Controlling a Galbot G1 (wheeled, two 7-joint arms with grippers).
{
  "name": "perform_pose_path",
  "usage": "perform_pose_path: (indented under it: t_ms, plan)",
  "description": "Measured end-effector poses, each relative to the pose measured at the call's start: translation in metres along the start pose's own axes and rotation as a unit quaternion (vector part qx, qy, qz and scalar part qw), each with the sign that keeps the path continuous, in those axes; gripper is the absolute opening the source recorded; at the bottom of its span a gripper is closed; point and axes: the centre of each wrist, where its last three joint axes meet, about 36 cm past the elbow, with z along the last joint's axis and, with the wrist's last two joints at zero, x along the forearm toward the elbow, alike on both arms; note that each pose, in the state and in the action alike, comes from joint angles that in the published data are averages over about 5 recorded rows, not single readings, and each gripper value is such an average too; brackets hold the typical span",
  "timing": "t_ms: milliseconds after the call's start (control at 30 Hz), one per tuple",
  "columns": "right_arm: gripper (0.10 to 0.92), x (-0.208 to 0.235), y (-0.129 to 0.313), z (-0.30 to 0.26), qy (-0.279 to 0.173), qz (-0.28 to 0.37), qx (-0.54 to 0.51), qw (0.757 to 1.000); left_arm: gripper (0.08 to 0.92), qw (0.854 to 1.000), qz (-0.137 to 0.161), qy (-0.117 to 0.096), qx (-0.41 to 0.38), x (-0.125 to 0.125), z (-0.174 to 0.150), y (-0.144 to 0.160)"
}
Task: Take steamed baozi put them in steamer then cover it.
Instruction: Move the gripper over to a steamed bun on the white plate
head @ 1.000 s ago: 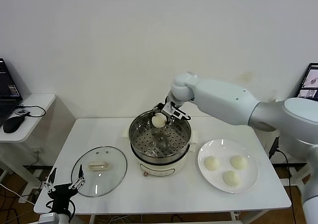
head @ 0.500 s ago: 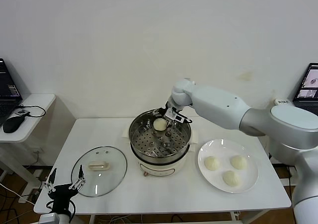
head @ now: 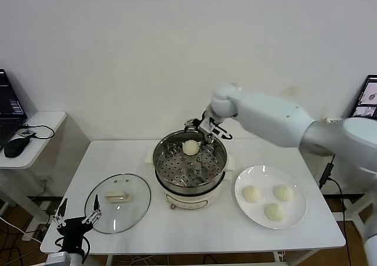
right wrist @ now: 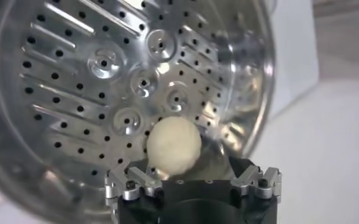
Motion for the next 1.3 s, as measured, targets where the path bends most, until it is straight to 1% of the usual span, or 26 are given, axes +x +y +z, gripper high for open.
perform_pose_path:
  t_ms: [133,267,400,533,667,833,1300]
  plan:
    - [0.823,0.035,0.020,0.009,0.015,0.003,-0.077,0.997,0.823,1.000,0.005,-0.002,-0.001,-0.002,-0.001,-0.001]
    - [0.823,0.060,0.055,0.019,0.030,-0.006,-0.147,0.989,0.823,1.000,0.010,-0.003,-0.003,-0.004,-0.002,-0.002]
    - [0.823,0.078,0.096,0.027,0.042,-0.019,-0.202,0.978,0.823,1.000,0.014,-0.004,-0.005,-0.005,-0.003,-0.003]
    - [0.823,0.085,0.138,0.030,0.050,-0.034,-0.242,0.968,0.823,1.000,0.017,-0.005,-0.008,-0.006,-0.003,-0.001]
    - [0.823,0.082,0.174,0.030,0.056,-0.051,-0.272,0.959,0.823,1.000,0.020,-0.006,-0.011,-0.007,-0.003,0.000]
    - [0.823,0.068,0.206,0.026,0.060,-0.068,-0.299,0.950,0.823,1.000,0.021,-0.005,-0.013,-0.006,-0.003,-0.001]
    - [0.823,0.010,0.260,0.022,0.072,-0.111,-0.340,0.931,0.823,1.000,0.016,0.001,-0.015,-0.002,-0.001,0.000]
